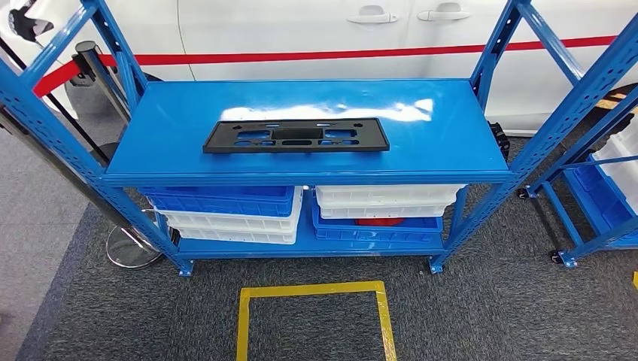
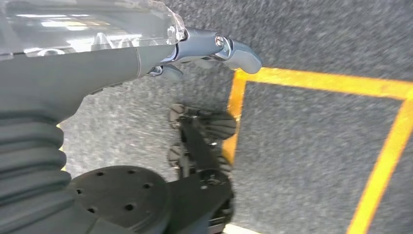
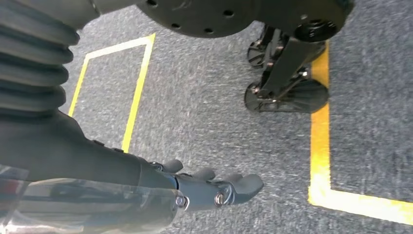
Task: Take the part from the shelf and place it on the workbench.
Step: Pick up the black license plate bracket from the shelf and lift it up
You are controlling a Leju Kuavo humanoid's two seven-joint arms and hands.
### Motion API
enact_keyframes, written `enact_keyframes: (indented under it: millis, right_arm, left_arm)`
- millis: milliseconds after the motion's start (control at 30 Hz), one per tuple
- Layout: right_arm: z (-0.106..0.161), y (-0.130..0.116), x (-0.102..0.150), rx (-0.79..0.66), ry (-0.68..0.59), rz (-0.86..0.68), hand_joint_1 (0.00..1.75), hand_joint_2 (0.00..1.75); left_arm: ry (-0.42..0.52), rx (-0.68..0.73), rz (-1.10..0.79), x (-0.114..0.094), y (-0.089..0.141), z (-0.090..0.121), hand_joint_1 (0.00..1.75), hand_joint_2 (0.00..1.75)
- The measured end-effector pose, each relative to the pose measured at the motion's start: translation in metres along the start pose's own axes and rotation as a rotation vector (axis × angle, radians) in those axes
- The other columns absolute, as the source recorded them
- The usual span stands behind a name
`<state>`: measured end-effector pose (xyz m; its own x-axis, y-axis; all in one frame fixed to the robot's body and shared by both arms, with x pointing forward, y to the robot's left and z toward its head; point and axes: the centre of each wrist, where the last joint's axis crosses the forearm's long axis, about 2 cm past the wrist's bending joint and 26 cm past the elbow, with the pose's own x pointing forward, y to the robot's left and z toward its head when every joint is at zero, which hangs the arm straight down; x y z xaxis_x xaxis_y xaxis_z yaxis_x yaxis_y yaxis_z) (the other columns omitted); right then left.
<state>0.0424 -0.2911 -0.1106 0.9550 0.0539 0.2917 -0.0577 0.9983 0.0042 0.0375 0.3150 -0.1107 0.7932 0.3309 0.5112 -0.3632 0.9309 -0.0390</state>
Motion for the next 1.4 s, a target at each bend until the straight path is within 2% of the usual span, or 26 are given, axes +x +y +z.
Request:
enact_keyframes:
  millis: [200,333,400,533,767,1000,1400]
  right_arm:
    - [-0.002,0.009,0.007,0.033,-0.044,-0.026,0.0,0.0]
    - [-0.003,0.018,0.013,0.062,-0.078,-0.054,0.0,1.75]
    - [-0.004,0.021,0.017,0.083,-0.112,-0.078,0.0,1.75]
    - [-0.006,0.027,0.039,0.135,-0.244,-0.139,0.0,0.0]
    - [-0.008,0.024,0.092,0.195,-0.527,-0.197,0.0,0.0]
    - [-0.001,-0.004,0.131,0.145,-0.753,-0.224,0.0,0.0]
    - [0.04,-0.044,0.208,0.085,-1.177,-0.134,0.0,0.0]
  left_arm:
    - [-0.073,0.044,0.068,0.008,0.006,-0.004,0.0,0.0]
    - [-0.122,0.077,0.109,0.014,0.012,-0.006,0.0,0.0]
    - [-0.147,0.089,0.127,0.016,0.014,-0.007,0.0,0.0]
    - [-0.189,0.095,0.151,0.023,0.016,-0.01,0.0,0.0]
    - [-0.208,0.107,0.167,0.029,0.021,-0.012,0.0,0.0]
    - [-0.205,0.108,0.167,0.03,0.021,-0.012,0.0,0.0]
    - [-0.176,0.1,0.164,0.027,0.015,-0.011,0.0,0.0]
